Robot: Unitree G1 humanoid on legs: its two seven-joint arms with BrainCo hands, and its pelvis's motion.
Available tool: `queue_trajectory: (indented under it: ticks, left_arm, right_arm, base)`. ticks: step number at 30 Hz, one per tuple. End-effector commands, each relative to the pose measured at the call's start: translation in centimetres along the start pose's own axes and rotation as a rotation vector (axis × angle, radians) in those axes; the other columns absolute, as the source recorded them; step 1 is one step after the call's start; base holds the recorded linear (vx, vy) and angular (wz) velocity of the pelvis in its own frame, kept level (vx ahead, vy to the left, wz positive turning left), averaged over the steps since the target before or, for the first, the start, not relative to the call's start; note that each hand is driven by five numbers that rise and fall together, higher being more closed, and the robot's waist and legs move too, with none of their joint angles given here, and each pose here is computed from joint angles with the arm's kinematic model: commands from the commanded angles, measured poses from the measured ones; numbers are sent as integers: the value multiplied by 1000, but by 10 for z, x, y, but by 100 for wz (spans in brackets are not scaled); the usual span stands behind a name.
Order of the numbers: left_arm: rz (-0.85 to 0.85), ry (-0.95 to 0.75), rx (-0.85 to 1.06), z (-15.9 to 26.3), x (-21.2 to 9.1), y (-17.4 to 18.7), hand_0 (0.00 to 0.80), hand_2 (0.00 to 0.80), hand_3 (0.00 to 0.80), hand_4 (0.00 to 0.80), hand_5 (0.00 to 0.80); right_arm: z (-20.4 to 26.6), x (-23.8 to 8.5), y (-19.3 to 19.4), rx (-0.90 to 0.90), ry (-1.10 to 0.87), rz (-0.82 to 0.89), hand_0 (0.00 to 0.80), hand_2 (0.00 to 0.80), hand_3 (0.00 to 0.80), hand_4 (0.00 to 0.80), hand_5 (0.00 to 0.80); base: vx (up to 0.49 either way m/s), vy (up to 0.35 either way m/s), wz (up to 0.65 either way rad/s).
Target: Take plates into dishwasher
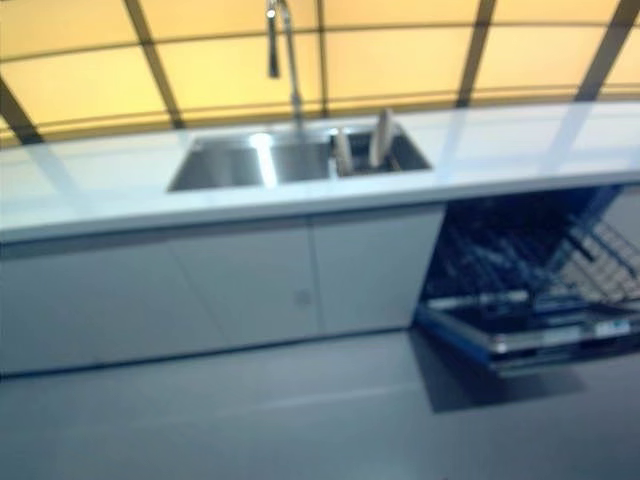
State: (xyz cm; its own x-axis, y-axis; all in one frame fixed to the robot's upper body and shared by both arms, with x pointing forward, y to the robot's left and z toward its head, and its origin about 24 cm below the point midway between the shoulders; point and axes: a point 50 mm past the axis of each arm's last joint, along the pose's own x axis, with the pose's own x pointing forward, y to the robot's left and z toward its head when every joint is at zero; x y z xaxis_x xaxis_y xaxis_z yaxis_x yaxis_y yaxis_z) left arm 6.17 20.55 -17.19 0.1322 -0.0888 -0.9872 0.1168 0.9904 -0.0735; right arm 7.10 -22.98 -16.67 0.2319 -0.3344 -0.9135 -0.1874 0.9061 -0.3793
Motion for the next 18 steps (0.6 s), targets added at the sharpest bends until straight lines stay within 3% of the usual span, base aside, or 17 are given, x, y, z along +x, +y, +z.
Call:
queue_trajectory:
  ticks: [1, 6, 18]
  left_arm:
    - [-37, -18, 62, 19, 5, -18, 0, 0, 0, 0, 0]
    - [-77, -70, 40, 30, 4, -22, 0, 0, 0, 0, 0]
    - [-69, 20, 23, 12, 6, -26, 0, 0, 0, 0, 0]
  right_arm:
    - [10, -1, 18, 18, -2, 120, 0, 0, 0, 0, 0]
    - [18, -1, 18, 12, -58, 169, 0, 0, 0, 0, 0]
    - [18, -1, 14, -25, -109, 88, 0, 0, 0, 0, 0]
  base:
    - [0, 0, 0]
    - [0, 0, 0]
    - [1, -18, 0]
